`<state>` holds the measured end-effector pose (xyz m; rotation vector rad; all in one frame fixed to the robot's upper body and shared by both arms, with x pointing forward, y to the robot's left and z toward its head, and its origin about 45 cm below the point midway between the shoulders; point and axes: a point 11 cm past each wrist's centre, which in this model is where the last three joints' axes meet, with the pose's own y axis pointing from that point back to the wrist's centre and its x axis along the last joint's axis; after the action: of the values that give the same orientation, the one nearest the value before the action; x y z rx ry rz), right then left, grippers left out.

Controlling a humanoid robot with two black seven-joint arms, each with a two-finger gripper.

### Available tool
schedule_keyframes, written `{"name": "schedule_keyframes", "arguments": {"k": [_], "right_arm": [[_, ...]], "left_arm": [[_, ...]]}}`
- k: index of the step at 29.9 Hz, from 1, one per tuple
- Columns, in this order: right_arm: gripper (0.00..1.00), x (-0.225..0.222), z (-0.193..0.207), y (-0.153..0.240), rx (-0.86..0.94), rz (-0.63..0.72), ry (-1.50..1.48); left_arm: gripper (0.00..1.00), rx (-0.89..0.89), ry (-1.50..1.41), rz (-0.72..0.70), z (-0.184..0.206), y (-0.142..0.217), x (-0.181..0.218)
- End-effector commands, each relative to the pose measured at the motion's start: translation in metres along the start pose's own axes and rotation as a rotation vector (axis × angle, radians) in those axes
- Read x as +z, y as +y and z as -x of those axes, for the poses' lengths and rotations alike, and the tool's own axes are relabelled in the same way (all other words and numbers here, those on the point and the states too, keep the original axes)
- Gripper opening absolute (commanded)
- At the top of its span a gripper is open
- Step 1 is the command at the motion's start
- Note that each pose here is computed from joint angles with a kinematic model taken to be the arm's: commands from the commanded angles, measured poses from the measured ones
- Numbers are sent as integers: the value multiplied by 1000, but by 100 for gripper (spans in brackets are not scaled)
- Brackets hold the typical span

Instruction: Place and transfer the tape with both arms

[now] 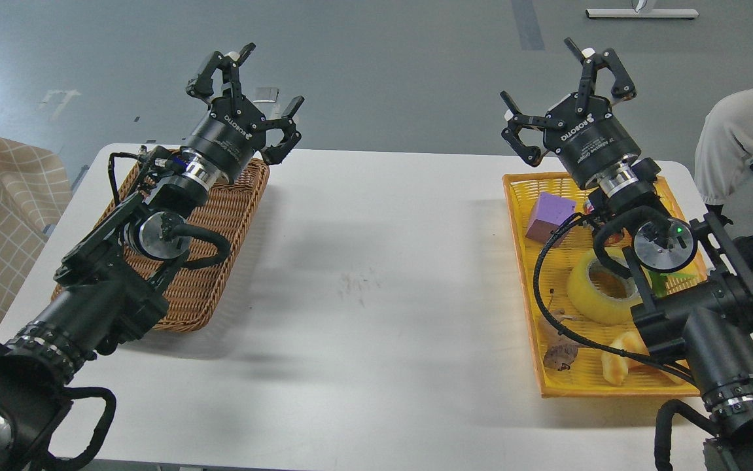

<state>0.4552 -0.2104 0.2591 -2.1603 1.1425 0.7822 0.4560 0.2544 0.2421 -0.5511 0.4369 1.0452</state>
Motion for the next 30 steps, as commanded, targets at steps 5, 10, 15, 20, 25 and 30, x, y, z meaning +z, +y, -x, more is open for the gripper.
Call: {"name": "schedule_keyframes", "arguments": {"k": [5,10,15,20,25,30], "right_arm": [[100,2,0,1,-2,4,0],[100,8,-1,8,-1,18,-3],[100,14,-2,8,3,41,8],[100,32,9,2,-28,114,43],[100,50,8,6,-48,292,255],[100,33,1,17,-56,391,486]], "left_arm": [[98,0,3,-3,0,0,-2],[98,-8,16,-4,5,-2,-7],[98,-10,15,-2,6,-3,-6],[98,-13,14,-1,6,-4,-5],[98,-21,13,2,9,-6,-3],[98,-22,13,3,9,-6,-3]]}}
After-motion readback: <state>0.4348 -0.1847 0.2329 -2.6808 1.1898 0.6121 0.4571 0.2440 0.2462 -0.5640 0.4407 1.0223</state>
